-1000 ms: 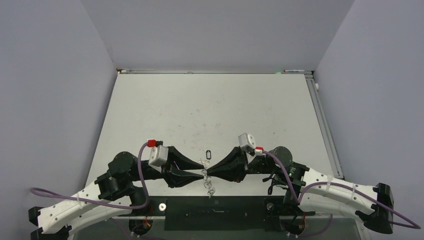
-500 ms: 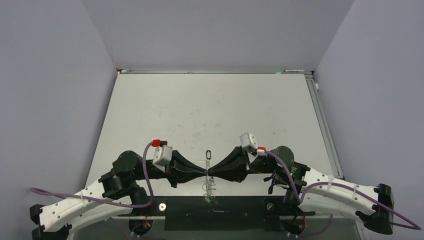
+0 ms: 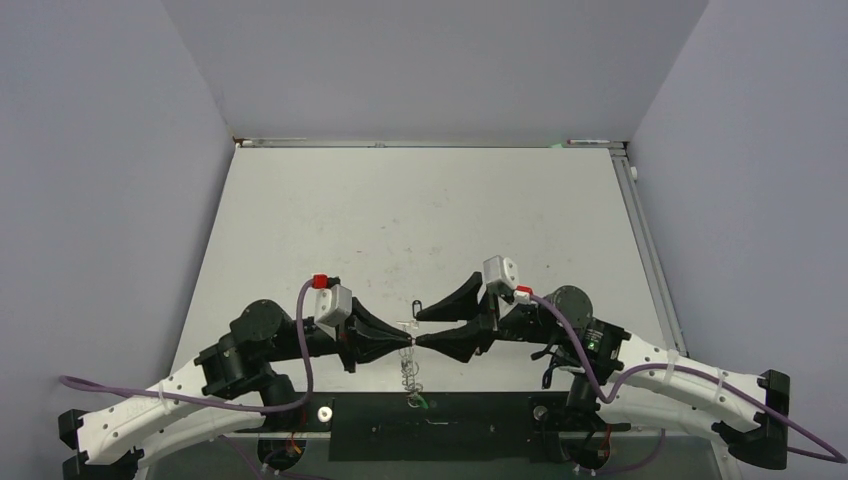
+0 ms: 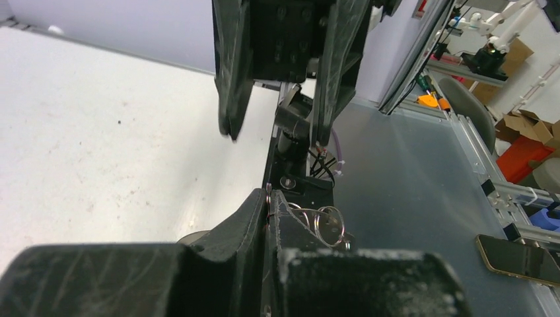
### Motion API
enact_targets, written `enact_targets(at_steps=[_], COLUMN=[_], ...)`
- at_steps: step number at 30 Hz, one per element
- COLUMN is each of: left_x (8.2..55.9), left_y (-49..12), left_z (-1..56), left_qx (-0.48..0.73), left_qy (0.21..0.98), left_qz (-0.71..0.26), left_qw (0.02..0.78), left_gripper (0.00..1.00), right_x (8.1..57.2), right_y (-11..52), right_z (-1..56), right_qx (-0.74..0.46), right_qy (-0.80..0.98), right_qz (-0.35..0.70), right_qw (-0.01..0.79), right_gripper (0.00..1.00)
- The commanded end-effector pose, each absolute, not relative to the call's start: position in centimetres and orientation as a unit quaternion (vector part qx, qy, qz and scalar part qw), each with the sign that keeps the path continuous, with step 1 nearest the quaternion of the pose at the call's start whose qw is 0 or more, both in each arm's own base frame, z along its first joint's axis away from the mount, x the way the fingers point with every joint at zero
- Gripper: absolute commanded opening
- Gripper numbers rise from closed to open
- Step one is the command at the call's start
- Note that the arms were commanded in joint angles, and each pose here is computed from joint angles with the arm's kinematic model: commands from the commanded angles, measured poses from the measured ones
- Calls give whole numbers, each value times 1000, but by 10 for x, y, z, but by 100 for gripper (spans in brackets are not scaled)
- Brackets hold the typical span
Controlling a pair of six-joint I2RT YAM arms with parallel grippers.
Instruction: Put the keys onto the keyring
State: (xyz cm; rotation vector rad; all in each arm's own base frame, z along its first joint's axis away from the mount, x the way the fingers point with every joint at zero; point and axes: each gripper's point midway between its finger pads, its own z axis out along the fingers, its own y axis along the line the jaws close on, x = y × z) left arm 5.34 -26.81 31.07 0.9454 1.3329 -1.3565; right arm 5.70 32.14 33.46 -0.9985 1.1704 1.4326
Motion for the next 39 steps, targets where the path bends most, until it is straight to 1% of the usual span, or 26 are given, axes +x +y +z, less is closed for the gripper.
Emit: enact_targets(at_steps=[1, 6, 11, 14, 16, 21, 25, 27, 33, 36, 39], left_x=[62, 67, 76, 89, 101, 137, 159, 167, 172, 174, 171], left_y=[-257, -249, -243, -236, -229, -207, -190, -189, -204, -206, -212], left_z=[338, 334, 325, 318, 313, 297, 279, 271, 266, 263, 260], left_qx=[370, 376, 386, 375, 358, 283, 230, 215, 184, 174, 176], left_qy=[564, 608, 658, 697, 726, 798, 848, 863, 878, 882, 881], left_qz=[-536, -500, -448, -402, -364, -256, -159, -124, -128, -123, -140], left_qw=[507, 489, 467, 460, 461, 466, 451, 439, 424, 421, 416], left_gripper=[0, 0, 0, 0, 0, 0, 0, 0, 0, 0, 0], right_x=[75, 87, 94, 97, 97, 107, 132, 134, 126, 127, 131], right_y=[312, 311, 320, 327, 330, 330, 318, 315, 325, 334, 342], right_z=[361, 338, 317, 310, 307, 298, 287, 283, 270, 255, 240], right_qx=[-406, -437, -463, -465, -463, -435, -388, -380, -396, -408, -413], right_qy=[488, 526, 539, 545, 545, 567, 613, 620, 617, 624, 632], right_qz=[544, 489, 459, 455, 459, 448, 400, 395, 398, 380, 360], right_qw=[549, 542, 534, 529, 527, 538, 560, 562, 552, 547, 548], right_gripper=[44, 45, 39, 39, 41, 55, 57, 58, 64, 67, 69])
